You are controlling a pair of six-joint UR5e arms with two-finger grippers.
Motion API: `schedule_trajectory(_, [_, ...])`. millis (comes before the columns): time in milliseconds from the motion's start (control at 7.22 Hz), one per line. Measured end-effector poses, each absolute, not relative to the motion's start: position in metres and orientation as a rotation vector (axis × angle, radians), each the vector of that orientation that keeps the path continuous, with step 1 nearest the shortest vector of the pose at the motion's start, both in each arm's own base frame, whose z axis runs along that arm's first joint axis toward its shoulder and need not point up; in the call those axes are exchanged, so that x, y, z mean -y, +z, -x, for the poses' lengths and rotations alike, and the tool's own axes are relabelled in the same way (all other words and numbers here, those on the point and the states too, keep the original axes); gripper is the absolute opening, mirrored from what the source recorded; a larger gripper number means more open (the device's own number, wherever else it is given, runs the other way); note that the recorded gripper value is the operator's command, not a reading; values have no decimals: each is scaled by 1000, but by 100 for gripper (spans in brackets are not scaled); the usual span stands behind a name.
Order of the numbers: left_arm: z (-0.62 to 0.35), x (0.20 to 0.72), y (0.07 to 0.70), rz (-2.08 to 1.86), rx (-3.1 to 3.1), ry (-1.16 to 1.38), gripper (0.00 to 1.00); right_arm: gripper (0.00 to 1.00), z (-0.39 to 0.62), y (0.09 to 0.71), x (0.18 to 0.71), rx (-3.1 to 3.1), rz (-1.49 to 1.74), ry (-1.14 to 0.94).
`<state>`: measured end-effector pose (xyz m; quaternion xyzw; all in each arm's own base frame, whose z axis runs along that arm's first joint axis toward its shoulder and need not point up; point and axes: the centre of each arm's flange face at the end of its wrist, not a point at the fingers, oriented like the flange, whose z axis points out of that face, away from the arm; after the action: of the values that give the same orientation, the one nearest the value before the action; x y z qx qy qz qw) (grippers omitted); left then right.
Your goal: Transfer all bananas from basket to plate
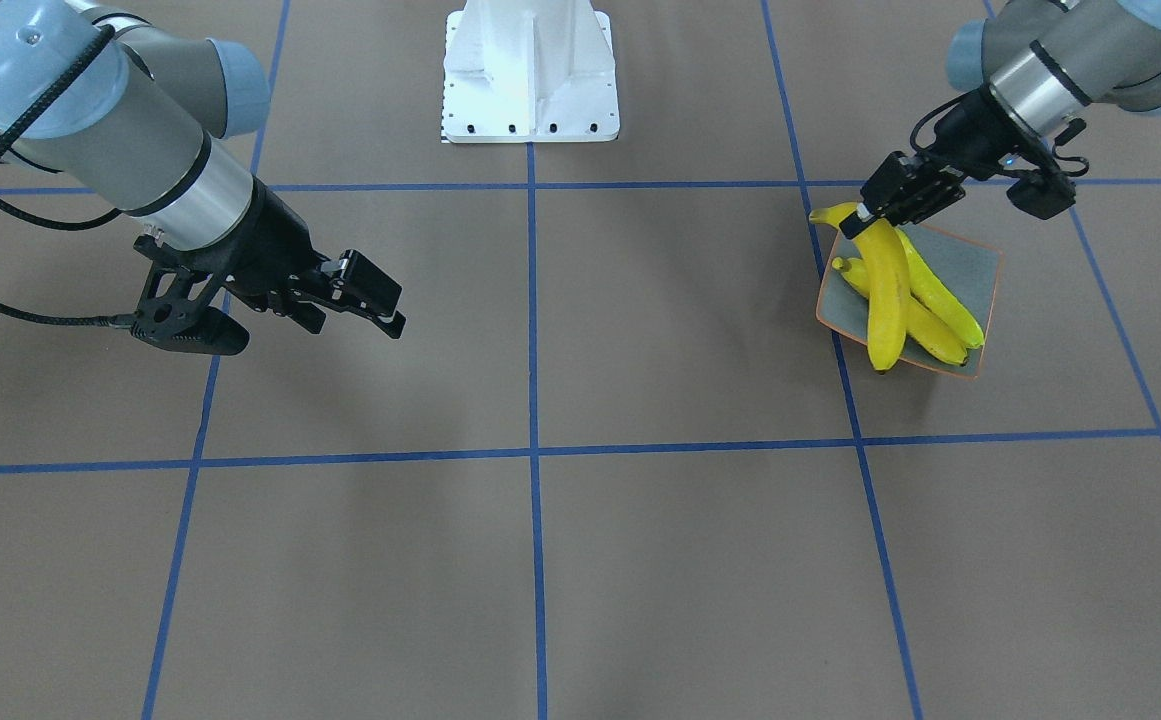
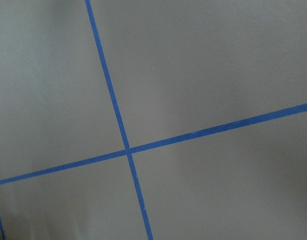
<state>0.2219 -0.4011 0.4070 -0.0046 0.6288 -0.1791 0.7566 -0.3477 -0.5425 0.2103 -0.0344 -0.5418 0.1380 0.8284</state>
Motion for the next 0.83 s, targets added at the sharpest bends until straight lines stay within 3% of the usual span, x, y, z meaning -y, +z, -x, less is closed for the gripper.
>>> schedule_trajectory(831, [-196, 384, 446, 120, -1299, -654, 0, 100, 346, 215, 542, 1143, 63, 304])
